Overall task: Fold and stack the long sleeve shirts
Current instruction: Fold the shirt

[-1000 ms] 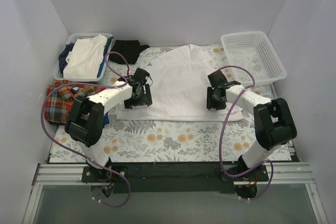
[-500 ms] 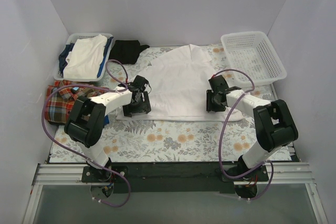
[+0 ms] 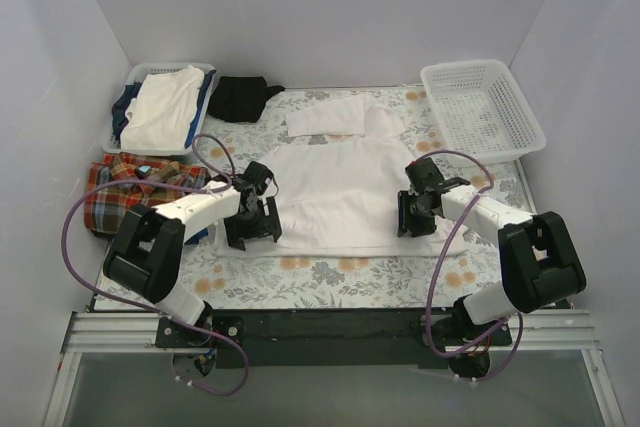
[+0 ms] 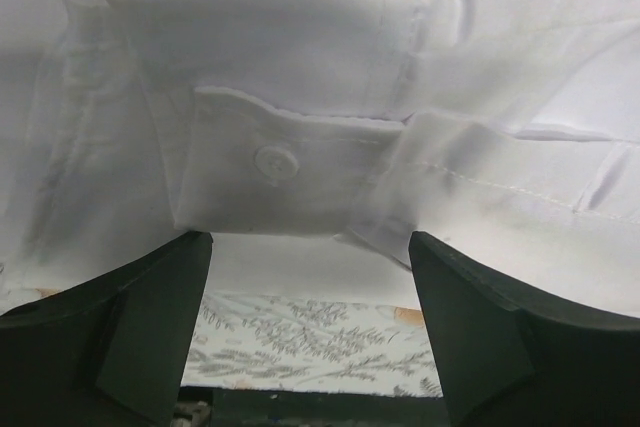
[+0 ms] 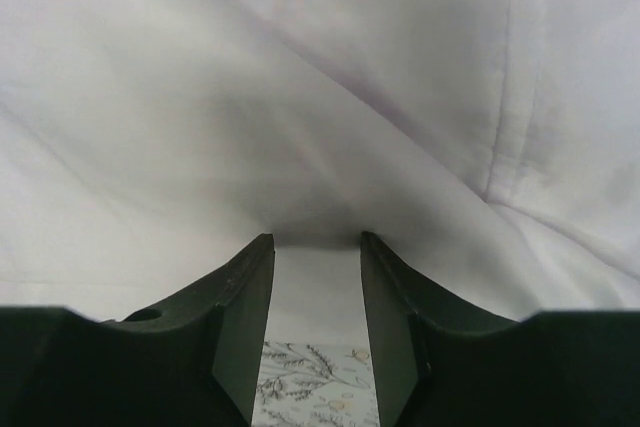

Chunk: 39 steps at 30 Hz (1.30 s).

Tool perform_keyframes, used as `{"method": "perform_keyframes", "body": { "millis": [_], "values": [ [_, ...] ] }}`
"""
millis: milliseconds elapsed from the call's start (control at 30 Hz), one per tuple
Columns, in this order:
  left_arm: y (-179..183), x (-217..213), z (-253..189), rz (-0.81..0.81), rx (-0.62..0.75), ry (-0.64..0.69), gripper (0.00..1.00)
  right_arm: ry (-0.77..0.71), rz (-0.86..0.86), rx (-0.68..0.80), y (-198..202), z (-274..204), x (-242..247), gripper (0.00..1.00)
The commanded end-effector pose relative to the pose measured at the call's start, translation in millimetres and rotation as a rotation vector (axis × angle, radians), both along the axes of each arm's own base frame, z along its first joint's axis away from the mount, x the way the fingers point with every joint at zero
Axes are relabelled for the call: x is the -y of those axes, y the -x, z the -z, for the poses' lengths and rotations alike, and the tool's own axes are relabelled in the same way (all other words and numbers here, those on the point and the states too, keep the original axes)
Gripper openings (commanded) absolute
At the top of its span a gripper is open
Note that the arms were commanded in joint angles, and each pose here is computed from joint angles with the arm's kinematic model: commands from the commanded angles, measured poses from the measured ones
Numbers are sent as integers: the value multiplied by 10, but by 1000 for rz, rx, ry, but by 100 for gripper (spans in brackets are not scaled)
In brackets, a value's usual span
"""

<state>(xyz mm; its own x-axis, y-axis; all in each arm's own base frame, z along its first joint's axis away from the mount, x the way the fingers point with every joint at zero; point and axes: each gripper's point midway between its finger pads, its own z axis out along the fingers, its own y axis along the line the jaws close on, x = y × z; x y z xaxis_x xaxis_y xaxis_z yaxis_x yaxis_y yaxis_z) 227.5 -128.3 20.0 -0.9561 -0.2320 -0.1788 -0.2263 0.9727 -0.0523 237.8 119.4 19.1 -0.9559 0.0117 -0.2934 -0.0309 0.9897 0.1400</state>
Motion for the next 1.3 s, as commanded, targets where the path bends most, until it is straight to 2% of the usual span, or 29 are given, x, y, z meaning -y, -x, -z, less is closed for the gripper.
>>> {"method": "perform_keyframes", "body": {
  "millis": [0,167,367,500,667,833,1000,1267],
  "values": [
    [439,-86,-104,-35,-97,19,81,-8,-8,-380,968,94,104,49],
    [486,-171,-255,-38,-76,-3,83,-30,-7,-425,1236,67,143,48],
    [-246,-38,-797,-11,132,-19,88,-18,6,-259,873,-263,131,48],
    [-740,88,-950,24,225,-23,88,-17,30,-121,431,-649,56,48],
    [-1203,299,-788,79,247,-13,85,22,64,-44,80,-775,41,48],
    [-1434,334,-521,129,247,-57,79,29,107,42,-335,-897,-36,48],
    [-1865,222,-664,125,385,-179,77,-9,121,70,-530,-949,-151,48],
    [-1932,202,-541,127,371,-213,75,9,113,74,-580,-931,-140,48]
  ]
}}
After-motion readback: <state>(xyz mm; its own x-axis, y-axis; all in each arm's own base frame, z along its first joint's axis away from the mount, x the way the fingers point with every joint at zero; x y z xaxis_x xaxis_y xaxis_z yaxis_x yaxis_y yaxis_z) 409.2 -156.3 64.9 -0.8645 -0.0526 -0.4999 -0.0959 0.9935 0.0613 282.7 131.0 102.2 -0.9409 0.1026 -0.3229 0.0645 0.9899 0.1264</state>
